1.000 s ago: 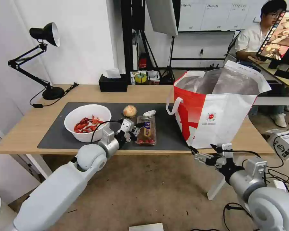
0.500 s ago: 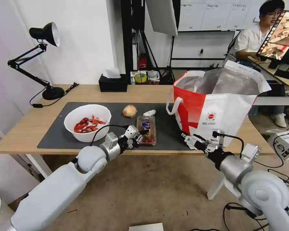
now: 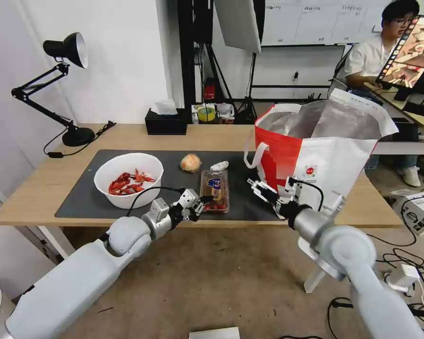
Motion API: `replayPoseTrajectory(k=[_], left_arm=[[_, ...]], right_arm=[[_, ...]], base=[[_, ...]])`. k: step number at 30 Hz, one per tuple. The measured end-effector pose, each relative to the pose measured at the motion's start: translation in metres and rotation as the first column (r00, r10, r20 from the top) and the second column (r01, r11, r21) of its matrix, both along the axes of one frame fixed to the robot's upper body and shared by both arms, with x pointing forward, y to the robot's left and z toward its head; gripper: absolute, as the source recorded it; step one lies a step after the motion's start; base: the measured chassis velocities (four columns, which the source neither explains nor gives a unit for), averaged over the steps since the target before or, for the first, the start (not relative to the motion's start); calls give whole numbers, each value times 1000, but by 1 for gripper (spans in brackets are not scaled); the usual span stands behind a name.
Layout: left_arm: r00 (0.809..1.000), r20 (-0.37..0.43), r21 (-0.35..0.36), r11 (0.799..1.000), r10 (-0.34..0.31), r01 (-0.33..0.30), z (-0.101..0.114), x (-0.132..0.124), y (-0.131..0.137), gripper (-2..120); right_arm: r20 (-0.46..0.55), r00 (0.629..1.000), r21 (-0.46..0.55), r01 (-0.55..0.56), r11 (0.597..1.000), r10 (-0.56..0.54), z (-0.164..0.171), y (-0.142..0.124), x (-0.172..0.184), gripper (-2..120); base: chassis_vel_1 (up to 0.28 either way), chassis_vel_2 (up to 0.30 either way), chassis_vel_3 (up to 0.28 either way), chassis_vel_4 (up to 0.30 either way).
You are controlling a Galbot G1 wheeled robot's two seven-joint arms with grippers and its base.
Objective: Pick up the trash from the table and place it into the takeout bag.
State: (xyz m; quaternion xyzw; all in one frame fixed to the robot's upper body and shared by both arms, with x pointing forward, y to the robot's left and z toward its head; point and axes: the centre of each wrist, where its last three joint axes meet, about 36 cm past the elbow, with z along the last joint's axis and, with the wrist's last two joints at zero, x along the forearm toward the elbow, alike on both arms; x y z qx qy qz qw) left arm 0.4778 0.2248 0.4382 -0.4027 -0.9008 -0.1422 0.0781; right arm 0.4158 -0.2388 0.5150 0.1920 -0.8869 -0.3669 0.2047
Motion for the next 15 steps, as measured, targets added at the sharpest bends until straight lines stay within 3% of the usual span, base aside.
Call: replayPoseTrajectory(k=[15], left_arm=[[1000,3,-16,1000,25,-25,-3,3,-3,0]], right_arm=[[-107,994,-5,13,1000,-13,1,32,50,100]], base=[[0,0,0,0]])
